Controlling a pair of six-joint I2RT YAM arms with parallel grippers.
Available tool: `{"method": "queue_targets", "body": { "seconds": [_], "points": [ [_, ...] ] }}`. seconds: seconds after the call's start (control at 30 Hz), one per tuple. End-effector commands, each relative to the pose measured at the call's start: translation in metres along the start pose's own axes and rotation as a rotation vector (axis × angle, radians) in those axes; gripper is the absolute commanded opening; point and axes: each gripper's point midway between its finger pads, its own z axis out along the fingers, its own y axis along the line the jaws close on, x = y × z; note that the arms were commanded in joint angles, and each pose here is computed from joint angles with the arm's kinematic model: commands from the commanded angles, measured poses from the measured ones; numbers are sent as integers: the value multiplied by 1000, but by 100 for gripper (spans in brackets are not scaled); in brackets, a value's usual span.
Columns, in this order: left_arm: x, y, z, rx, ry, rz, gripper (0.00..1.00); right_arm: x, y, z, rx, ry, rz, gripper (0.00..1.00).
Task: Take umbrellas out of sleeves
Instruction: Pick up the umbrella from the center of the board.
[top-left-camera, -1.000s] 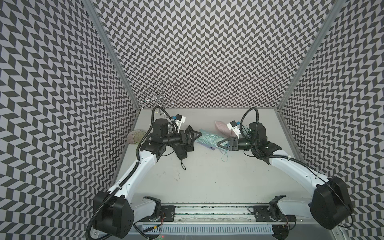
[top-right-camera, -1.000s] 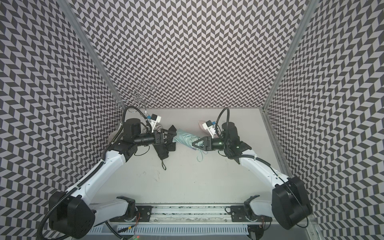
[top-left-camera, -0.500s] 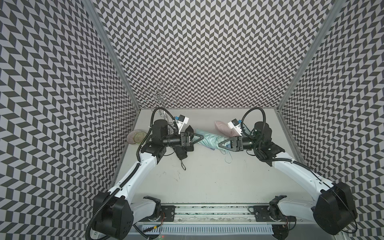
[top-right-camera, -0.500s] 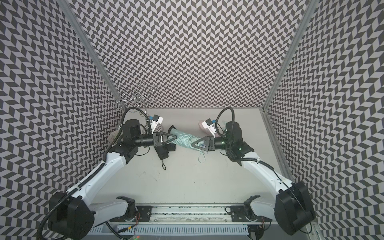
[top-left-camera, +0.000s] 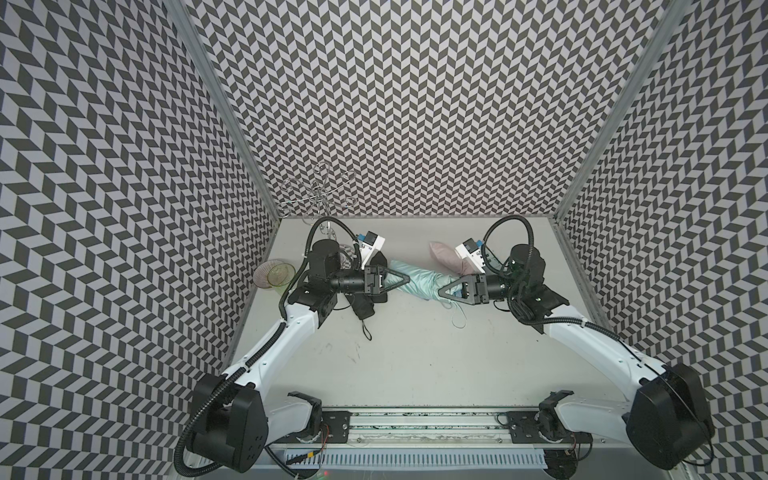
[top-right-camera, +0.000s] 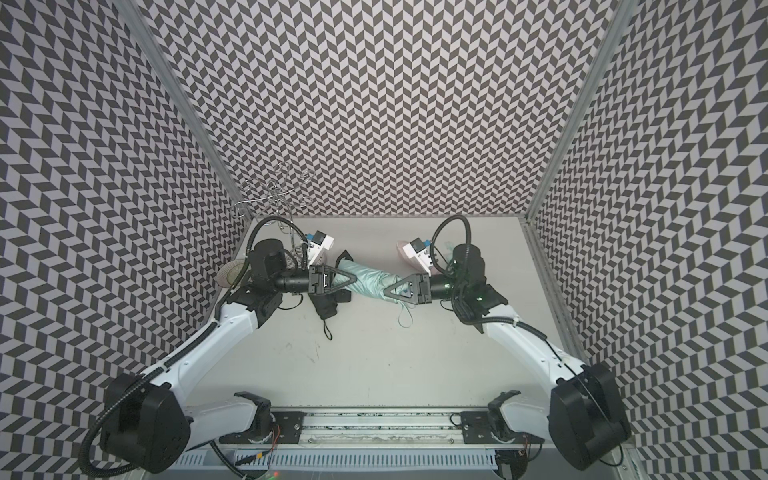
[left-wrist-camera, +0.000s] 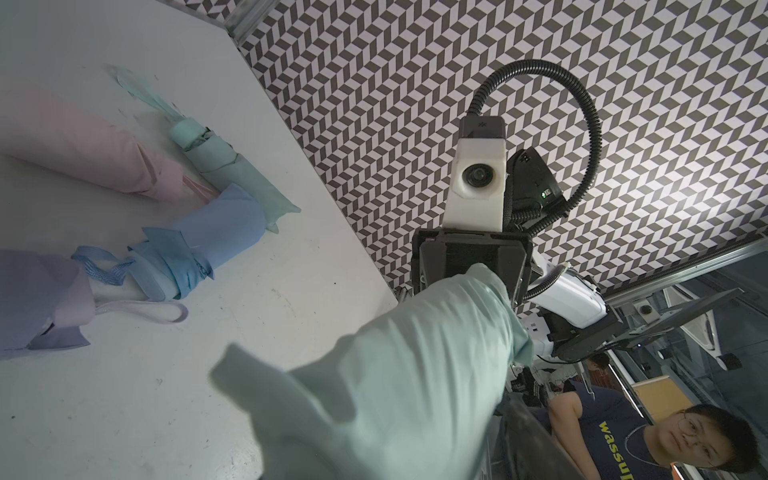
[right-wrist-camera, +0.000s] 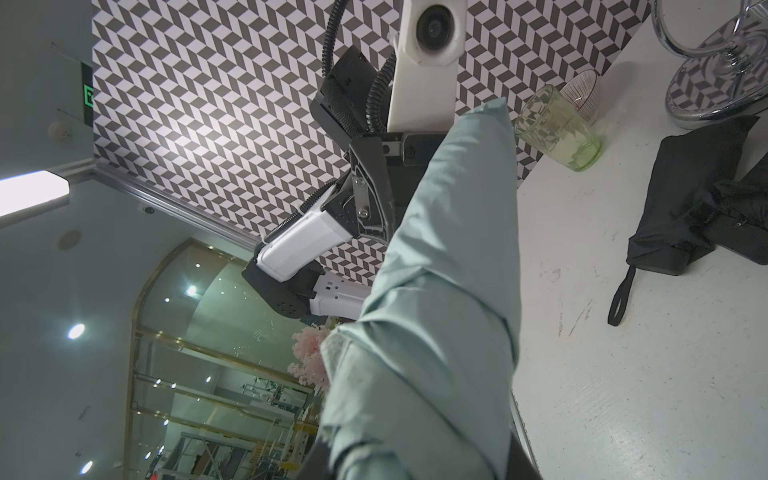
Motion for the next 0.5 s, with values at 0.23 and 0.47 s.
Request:
{"method": "queue_targets", "body": {
  "seconds": [0.23, 0.47],
  "points": [
    [7, -10, 1, 63, 39, 35, 4, -4, -7, 1, 3, -6, -51, 29],
    [-1, -2, -5, 64, 27, 26, 0, -20, -5, -22, 95, -75, -78, 88]
  ]
}}
